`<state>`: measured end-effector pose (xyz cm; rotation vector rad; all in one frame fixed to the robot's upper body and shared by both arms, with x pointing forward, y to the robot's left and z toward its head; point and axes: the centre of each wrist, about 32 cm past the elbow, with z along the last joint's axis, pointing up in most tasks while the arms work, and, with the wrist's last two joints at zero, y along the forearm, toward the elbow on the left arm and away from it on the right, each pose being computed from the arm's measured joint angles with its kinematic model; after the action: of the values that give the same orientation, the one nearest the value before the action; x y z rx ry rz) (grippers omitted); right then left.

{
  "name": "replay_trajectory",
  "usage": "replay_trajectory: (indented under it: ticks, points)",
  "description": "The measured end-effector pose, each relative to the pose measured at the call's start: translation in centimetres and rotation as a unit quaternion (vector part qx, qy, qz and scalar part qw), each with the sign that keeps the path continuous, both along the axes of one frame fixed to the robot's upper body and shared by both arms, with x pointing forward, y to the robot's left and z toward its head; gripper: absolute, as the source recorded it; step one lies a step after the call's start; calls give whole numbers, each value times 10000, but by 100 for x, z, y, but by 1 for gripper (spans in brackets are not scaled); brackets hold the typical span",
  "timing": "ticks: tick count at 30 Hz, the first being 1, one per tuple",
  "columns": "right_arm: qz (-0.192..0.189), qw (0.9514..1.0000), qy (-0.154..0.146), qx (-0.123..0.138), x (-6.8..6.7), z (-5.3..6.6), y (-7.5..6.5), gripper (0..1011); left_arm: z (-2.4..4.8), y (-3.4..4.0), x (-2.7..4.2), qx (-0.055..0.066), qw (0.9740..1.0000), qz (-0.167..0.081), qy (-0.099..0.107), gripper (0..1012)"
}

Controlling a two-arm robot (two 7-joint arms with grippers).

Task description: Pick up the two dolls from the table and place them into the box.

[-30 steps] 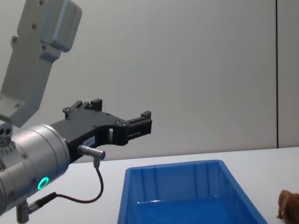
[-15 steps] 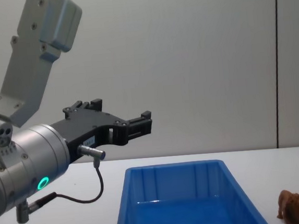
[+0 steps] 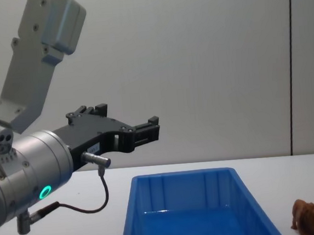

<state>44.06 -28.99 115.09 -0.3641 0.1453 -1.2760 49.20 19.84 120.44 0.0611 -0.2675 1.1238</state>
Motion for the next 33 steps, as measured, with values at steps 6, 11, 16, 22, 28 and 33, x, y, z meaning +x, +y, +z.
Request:
replay_trajectory:
  ticks: [6,11,16,22,28,33]
  points:
    - [-102,9998,175,26,64,-30,68,1001,0,0,0,0,10000,0,0,1001]
    - [-188,9994,270,49,124,-47,119,1001,0,0,0,0,10000,-1,0,1001]
    - [-284,9989,371,60,185,-64,164,949,0,0,0,0,10000,-1,0,1001]
    - [-389,9982,448,64,256,-80,214,808,0,0,0,0,10000,0,0,1001]
    - [-491,9976,481,52,306,-94,249,641,0,0,0,0,10000,0,0,1002]
    - [-571,9974,436,48,340,-99,277,476,0,0,0,0,10000,0,0,1001]
